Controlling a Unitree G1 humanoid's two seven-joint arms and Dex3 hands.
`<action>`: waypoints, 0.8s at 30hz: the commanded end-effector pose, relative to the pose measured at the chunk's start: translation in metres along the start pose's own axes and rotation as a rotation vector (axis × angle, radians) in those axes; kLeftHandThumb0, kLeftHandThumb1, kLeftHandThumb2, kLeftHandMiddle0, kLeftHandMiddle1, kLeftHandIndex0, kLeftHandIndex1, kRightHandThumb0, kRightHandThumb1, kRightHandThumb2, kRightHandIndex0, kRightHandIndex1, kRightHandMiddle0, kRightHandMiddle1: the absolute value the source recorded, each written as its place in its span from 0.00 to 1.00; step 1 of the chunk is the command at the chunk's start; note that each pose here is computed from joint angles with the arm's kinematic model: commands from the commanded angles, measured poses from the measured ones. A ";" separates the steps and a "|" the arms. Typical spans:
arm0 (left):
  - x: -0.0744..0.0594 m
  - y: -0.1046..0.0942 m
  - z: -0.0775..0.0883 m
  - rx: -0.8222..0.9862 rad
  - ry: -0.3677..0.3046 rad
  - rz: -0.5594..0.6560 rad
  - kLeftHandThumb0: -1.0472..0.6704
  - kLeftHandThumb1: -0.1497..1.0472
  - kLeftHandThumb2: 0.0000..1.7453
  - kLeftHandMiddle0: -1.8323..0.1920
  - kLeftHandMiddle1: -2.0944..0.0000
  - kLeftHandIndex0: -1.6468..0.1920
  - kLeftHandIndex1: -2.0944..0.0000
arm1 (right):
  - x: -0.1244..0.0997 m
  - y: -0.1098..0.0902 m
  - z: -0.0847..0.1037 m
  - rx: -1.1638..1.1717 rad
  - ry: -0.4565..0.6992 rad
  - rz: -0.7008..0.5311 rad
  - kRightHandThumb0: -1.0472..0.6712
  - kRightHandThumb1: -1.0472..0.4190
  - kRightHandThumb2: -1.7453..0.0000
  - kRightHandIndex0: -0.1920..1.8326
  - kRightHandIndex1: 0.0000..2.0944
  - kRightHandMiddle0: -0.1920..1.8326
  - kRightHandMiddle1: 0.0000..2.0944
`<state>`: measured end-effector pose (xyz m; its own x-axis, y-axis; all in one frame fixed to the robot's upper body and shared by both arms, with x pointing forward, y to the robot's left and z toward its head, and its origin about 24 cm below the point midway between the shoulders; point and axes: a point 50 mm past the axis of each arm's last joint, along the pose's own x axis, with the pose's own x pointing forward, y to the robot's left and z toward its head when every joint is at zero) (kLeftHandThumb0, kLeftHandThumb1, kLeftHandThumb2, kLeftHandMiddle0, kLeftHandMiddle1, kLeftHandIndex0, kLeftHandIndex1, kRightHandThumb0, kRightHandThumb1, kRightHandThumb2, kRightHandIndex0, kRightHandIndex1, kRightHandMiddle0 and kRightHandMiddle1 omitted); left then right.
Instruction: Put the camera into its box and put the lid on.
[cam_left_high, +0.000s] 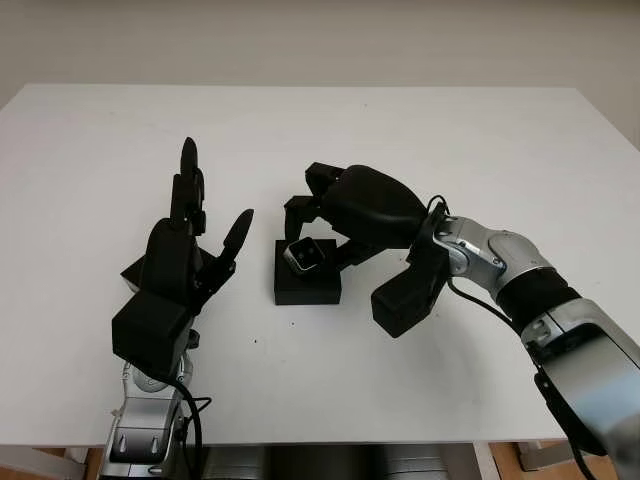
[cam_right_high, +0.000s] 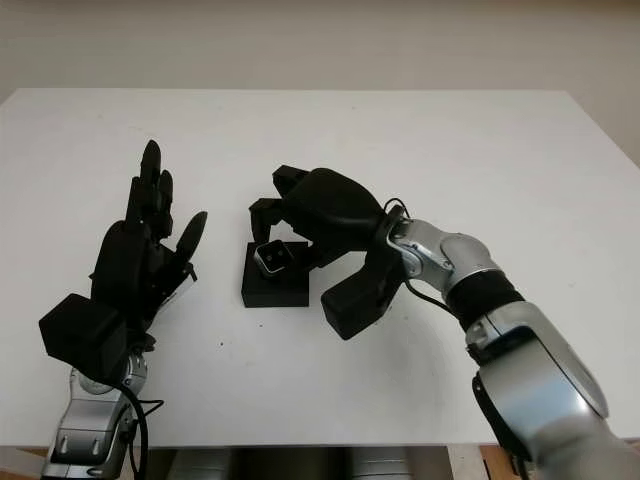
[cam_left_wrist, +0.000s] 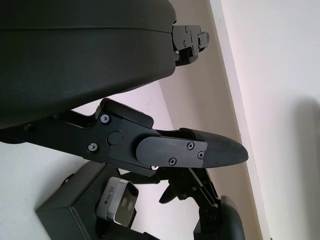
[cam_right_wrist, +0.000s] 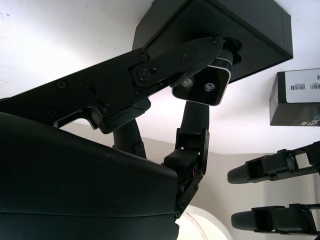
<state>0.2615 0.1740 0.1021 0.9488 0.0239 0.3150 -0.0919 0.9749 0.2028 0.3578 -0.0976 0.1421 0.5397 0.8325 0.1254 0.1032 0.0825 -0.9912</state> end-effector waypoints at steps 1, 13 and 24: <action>-0.002 0.000 0.003 0.001 -0.015 -0.002 0.16 1.00 0.18 0.95 0.97 0.96 0.97 | 0.000 -0.006 -0.004 -0.035 0.002 -0.003 0.31 0.10 0.97 0.24 1.00 0.37 0.60; -0.002 0.000 0.003 -0.016 -0.014 -0.005 0.15 1.00 0.17 0.95 0.98 0.96 0.97 | -0.002 -0.004 -0.004 -0.045 -0.001 -0.019 0.33 0.05 0.96 0.25 1.00 0.37 0.66; -0.001 -0.001 0.003 -0.018 -0.018 -0.010 0.15 1.00 0.17 0.96 0.97 0.97 0.98 | 0.000 -0.010 -0.003 -0.047 -0.008 -0.014 0.35 0.00 0.96 0.21 1.00 0.29 0.86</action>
<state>0.2608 0.1733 0.1034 0.9466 0.0114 0.3223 -0.0784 0.9775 0.1957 0.3574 -0.0995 0.1402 0.5367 0.8355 0.1183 0.1209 0.0626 -0.9907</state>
